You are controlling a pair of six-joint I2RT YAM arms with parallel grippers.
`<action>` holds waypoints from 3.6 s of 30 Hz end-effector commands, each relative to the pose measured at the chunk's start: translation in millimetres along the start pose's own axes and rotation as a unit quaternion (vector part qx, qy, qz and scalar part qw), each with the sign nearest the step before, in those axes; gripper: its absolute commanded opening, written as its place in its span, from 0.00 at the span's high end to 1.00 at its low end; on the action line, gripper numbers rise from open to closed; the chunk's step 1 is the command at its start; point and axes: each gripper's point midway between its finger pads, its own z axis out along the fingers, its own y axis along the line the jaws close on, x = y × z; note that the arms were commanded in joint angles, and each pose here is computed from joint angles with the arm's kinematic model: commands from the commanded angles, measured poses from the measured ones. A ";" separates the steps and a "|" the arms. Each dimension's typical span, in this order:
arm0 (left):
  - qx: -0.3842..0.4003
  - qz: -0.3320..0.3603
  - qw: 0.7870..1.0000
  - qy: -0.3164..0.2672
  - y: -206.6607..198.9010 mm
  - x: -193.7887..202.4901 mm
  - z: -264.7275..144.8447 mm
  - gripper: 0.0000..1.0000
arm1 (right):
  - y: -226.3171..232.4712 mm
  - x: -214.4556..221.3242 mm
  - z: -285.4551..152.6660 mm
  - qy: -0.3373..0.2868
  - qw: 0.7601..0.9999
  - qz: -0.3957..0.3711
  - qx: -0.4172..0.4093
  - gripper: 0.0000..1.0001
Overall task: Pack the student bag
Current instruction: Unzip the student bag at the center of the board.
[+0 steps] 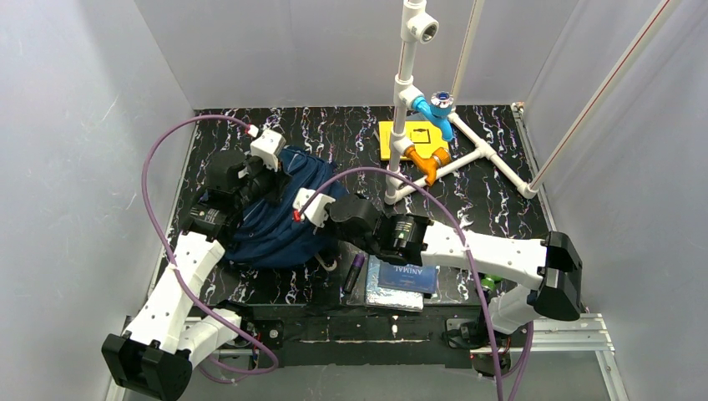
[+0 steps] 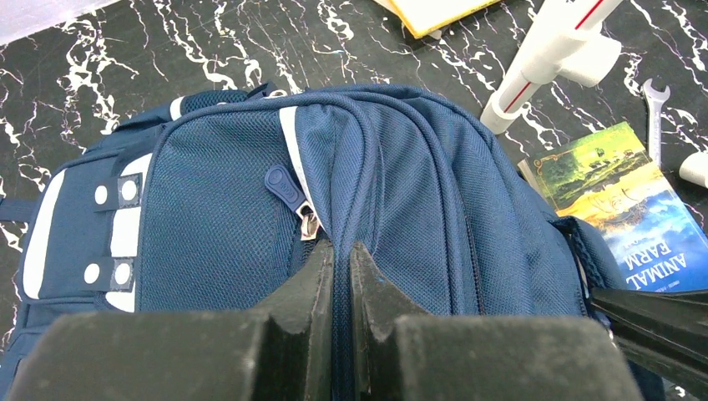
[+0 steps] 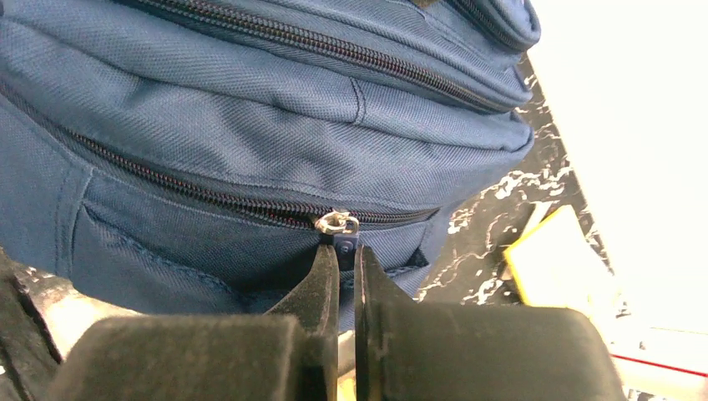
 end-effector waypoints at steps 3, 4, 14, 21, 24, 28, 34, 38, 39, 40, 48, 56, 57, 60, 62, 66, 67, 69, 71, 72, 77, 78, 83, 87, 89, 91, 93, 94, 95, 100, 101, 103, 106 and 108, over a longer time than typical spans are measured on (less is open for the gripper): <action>0.020 0.027 0.999 -0.020 -9.3 -8.5 -15.1 1.00 | -15.9 -11.9 -8.6 0.004 0.983 -0.181 0.039 0.99; 0.020 0.028 0.999 -0.018 -9.2 -7.5 -15.1 1.00 | -17.1 -8.4 -8.8 0.013 0.978 -0.206 0.041 0.99; 0.030 0.029 0.999 0.003 -10.4 4.5 -6.6 1.00 | 1.8 -13.3 -32.1 0.128 0.962 -0.228 -0.076 0.99; 0.029 0.022 0.999 0.003 -9.8 4.3 -3.7 1.00 | 24.4 4.3 -46.4 0.180 0.962 -0.157 -0.131 0.99; 0.019 0.024 1.000 0.003 -6.0 4.6 -4.1 1.00 | 20.3 16.2 -55.4 0.189 0.966 -0.138 -0.114 0.99; 0.019 0.020 1.000 0.001 -6.5 4.2 -4.0 1.00 | 25.4 10.1 -57.3 0.133 0.980 -0.076 -0.124 0.99; 0.027 0.009 1.000 -0.005 -11.3 1.5 -7.1 1.00 | 15.1 -11.8 -35.4 -0.002 0.981 0.149 -0.123 0.50; 0.028 0.006 1.000 -0.007 -12.5 2.4 -10.1 1.00 | 19.9 -20.2 -27.8 -0.046 0.971 0.200 -0.125 0.41; 0.029 0.005 1.000 -0.006 -13.1 2.9 -10.3 1.00 | 21.5 -18.2 -25.0 -0.052 0.970 0.201 -0.125 0.40; 0.029 0.004 1.000 -0.006 -13.4 3.1 -10.3 1.00 | 20.6 -16.7 -22.0 -0.056 0.970 0.205 -0.118 0.38; 0.031 -0.001 0.999 -0.012 -15.0 -0.6 -12.9 1.00 | 16.3 0.5 -3.9 -0.079 0.970 0.218 -0.077 0.38; 0.032 -0.003 0.999 -0.013 -15.1 -0.4 -11.6 1.00 | 23.7 17.8 2.3 -0.077 0.965 0.240 -0.065 0.43; 0.033 -0.004 0.999 -0.013 -15.6 -0.4 -11.1 1.00 | 24.7 18.4 2.0 -0.077 0.966 0.240 -0.063 0.42; 0.035 -0.004 0.999 -0.013 -16.2 -0.3 -10.9 1.00 | 25.2 17.9 -0.8 -0.083 0.964 0.247 -0.061 0.42; 0.032 -0.005 0.999 -0.012 -15.0 0.5 -11.0 1.00 | 24.8 18.3 -3.2 -0.088 0.961 0.254 -0.058 0.41; 0.029 -0.004 0.999 -0.012 -14.4 0.4 -11.7 1.00 | 35.6 15.7 -6.1 -0.100 0.958 0.255 -0.082 0.41; 0.028 -0.003 1.000 -0.013 -14.2 0.1 -11.7 1.00 | 36.7 16.5 -5.1 -0.101 0.958 0.256 -0.080 0.40; 0.026 -0.004 1.000 -0.014 -13.4 -0.8 -12.3 1.00 | 36.9 19.5 -0.6 -0.097 0.960 0.255 -0.066 0.40; 0.025 -0.008 1.000 -0.015 -13.5 -0.9 -11.8 1.00 | 37.4 20.8 4.7 -0.096 0.962 0.251 -0.054 0.41; 0.025 -0.009 1.000 -0.016 -13.4 -1.0 -11.5 1.00 | 38.1 19.9 6.7 -0.097 0.962 0.248 -0.052 0.41; 0.026 -0.013 0.999 -0.014 -13.8 0.3 -10.1 1.00 | 30.3 36.1 17.0 -0.073 0.970 0.231 0.012 0.47; 0.026 -0.012 1.000 -0.013 -13.6 0.5 -10.1 1.00 | 28.0 39.7 18.1 -0.069 0.971 0.227 0.024 0.50; 0.015 -0.013 1.000 -0.013 -9.5 2.1 -8.0 1.00 | 25.5 48.8 24.8 -0.065 0.974 0.212 0.045 0.68; 0.014 -0.016 1.000 -0.012 -8.5 3.8 -5.2 1.00 | 27.5 40.7 24.1 -0.084 0.974 0.208 0.039 0.77; 0.010 -0.017 1.000 -0.008 -7.0 5.5 -3.8 1.00 | 27.6 33.7 22.0 -0.086 0.975 0.203 0.029 0.86; 0.005 -0.017 1.000 -0.004 -5.1 7.7 -3.0 1.00 | 30.2 26.0 18.2 -0.084 0.978 0.191 0.010 0.93; 0.003 -0.015 1.000 -0.001 -4.1 10.4 -1.9 1.00 | 35.4 20.8 12.2 -0.082 0.983 0.164 -0.019 0.99; 0.003 -0.014 1.000 0.000 -3.7 11.3 -1.4 1.00 | 40.4 18.3 8.4 -0.083 0.984 0.153 -0.040 0.99; 0.002 -0.013 1.000 0.000 -3.4 11.6 -0.8 1.00 | 46.0 16.9 4.7 -0.083 0.985 0.137 -0.063 0.99; 0.004 -0.015 1.000 0.001 -3.7 12.8 0.9 1.00 | 50.5 17.5 0.9 -0.090 0.986 0.118 -0.081 0.98; 0.005 -0.016 1.000 0.000 -4.0 12.8 1.2 1.00 | 49.6 15.4 5.3 -0.101 0.985 0.116 -0.074 0.96; 0.009 -0.020 1.000 -0.002 -5.8 11.6 1.1 1.00 | 49.3 16.9 16.3 -0.111 0.985 0.114 -0.065 0.92; 0.015 -0.024 1.000 -0.003 -8.7 9.5 -0.4 1.00 | 49.8 20.0 31.9 -0.104 0.986 0.116 -0.053 0.89; 0.019 -0.024 1.000 -0.002 -10.1 8.7 -2.1 1.00 | 49.4 21.1 36.3 -0.104 0.986 0.119 -0.046 0.80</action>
